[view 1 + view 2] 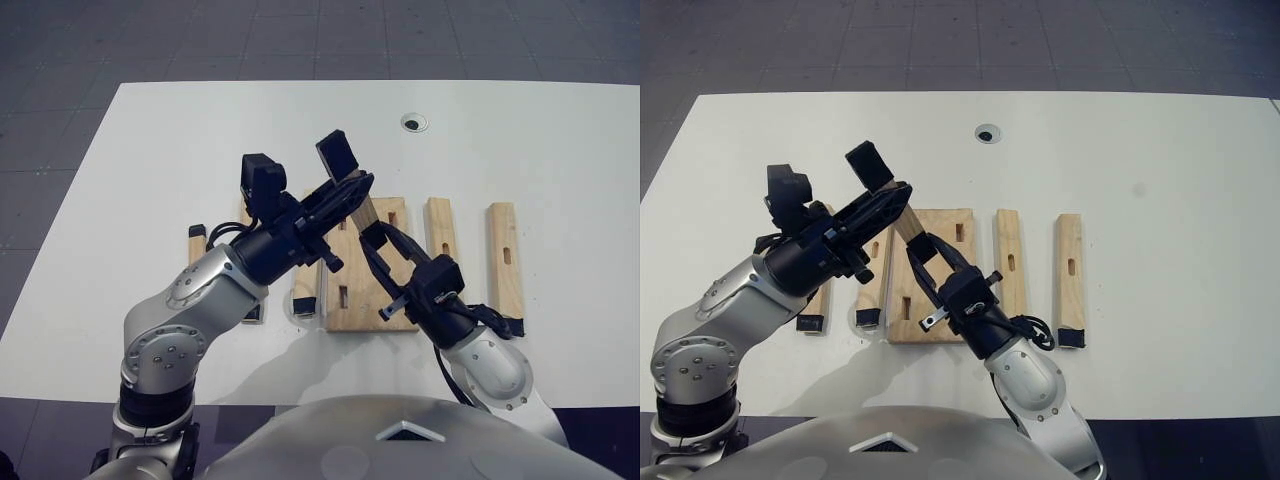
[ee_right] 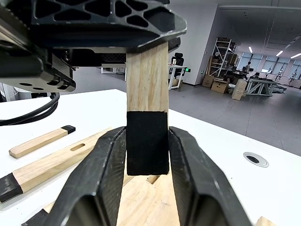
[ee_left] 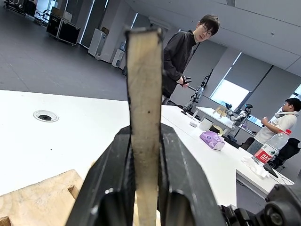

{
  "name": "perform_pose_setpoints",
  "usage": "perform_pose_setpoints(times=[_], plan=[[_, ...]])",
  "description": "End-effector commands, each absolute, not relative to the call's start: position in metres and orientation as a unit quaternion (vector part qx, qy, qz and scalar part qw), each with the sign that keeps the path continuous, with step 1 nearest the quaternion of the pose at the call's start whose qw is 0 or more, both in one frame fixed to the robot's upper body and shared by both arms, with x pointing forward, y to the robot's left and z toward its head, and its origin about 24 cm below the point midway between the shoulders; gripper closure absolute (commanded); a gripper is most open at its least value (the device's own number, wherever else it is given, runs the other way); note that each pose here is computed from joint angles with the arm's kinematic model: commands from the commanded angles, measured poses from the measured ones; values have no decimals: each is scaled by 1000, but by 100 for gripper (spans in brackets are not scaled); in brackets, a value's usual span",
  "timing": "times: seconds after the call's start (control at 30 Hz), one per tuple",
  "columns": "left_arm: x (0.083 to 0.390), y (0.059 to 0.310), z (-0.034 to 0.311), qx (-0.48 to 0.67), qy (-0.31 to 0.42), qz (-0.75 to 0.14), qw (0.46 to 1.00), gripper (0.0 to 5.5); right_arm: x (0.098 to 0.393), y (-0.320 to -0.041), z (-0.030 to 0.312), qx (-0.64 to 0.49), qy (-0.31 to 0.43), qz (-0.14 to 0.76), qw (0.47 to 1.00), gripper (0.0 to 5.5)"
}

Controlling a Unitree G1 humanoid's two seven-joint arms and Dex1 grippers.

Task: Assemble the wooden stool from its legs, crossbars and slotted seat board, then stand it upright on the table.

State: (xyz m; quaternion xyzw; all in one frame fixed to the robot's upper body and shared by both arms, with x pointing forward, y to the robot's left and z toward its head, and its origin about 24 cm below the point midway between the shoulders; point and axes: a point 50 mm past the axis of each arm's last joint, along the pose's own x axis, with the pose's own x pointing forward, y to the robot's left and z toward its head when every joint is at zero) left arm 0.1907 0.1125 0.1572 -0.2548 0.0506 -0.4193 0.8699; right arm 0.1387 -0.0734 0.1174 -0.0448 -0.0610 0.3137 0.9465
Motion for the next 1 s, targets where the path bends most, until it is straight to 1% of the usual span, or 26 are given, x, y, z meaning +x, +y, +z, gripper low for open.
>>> perform_pose_setpoints(times=[0.03, 0.13, 0.27, 0.33, 0.43, 0.5, 0.57, 0.6, 0.67, 0.7, 0.8, 0.9, 1.0], plan=[[187, 110, 156, -247, 60, -432, 865, 508, 139, -75, 118, -21, -55, 323, 945, 347], [187, 112, 156, -240, 57, -425, 871, 508, 140, -76, 118, -29, -57, 320, 945, 297], [191, 123, 153, -187, 42, -375, 907, 508, 141, -78, 117, -26, -56, 311, 949, 229], [193, 132, 153, -141, 27, -337, 931, 508, 141, -78, 118, -26, -58, 307, 950, 201], [194, 146, 147, -58, 18, -266, 962, 508, 144, -81, 120, -28, -63, 292, 954, 138], [191, 156, 140, -42, 26, -215, 975, 508, 148, -88, 122, -32, -68, 269, 960, 105], [188, 165, 132, -49, 39, -165, 984, 508, 155, -98, 125, -40, -76, 238, 968, 66], [187, 168, 129, -48, 46, -143, 988, 508, 160, -106, 128, -48, -84, 214, 972, 57], [182, 175, 120, -38, 59, -87, 994, 508, 170, -123, 134, -64, -101, 165, 979, 16], [180, 177, 115, -26, 64, -65, 995, 508, 176, -136, 137, -86, -110, 127, 982, 10], [177, 180, 112, -4, 60, -31, 998, 508, 191, -175, 140, -128, -119, 25, 984, 10], [180, 187, 115, 29, 44, -9, 999, 508, 194, -210, 130, -132, -103, -56, 984, 10], [183, 193, 117, 40, 35, 4, 999, 508, 192, -229, 116, -119, -82, -96, 985, 10]])
